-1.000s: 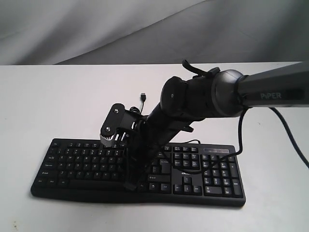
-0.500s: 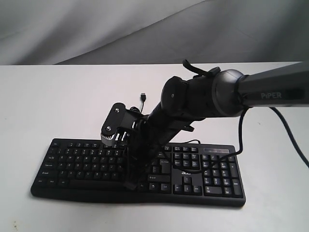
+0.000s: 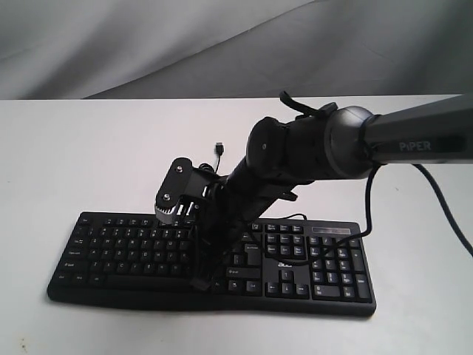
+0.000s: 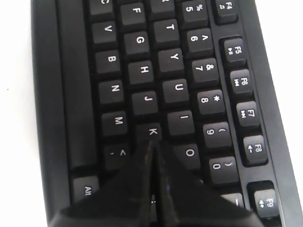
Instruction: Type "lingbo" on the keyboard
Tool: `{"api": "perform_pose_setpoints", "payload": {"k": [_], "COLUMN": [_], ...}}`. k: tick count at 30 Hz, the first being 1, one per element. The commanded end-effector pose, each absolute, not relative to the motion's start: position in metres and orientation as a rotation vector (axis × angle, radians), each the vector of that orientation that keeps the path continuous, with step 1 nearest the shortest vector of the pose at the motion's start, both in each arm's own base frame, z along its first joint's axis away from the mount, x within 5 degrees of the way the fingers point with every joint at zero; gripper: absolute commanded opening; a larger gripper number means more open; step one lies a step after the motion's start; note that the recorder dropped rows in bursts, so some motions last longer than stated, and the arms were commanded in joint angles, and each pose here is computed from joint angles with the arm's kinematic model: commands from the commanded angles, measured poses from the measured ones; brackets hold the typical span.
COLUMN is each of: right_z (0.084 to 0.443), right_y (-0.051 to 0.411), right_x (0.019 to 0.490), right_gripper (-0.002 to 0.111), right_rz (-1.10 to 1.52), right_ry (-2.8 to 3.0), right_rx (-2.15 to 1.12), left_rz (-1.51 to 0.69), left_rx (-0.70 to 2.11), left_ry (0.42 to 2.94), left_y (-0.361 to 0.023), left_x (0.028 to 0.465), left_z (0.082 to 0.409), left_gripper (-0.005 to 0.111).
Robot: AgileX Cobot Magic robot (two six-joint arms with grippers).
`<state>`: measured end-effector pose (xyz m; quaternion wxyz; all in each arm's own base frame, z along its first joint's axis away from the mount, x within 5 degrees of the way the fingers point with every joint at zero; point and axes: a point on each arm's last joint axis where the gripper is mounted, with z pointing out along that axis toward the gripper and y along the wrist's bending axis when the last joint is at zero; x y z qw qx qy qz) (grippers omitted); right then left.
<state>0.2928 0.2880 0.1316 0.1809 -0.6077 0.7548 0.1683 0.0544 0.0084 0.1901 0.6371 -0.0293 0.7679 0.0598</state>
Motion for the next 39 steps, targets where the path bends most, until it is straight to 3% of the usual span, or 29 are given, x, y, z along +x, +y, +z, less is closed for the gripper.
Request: {"api": "perform_pose_setpoints", "payload": {"k": [1,39], "right_z": [0.133,0.124], "right_y": [0.289,0.289], "right_x": [0.292,0.292], "right_gripper": [0.0,0.0], "right_rz": [0.471,0.472], "right_ry": [2.121,2.14], "right_rx": [-1.721,-1.731], "left_rz": [0.132,0.132], "left_rx": [-0.071,-0.071], "left_ry": [1.748,1.748], "left_y": [0.008,0.008], "left_x": [0.054,0.054], "left_z": [0.189,0.189], "left_gripper": [0.001,0.001]}}
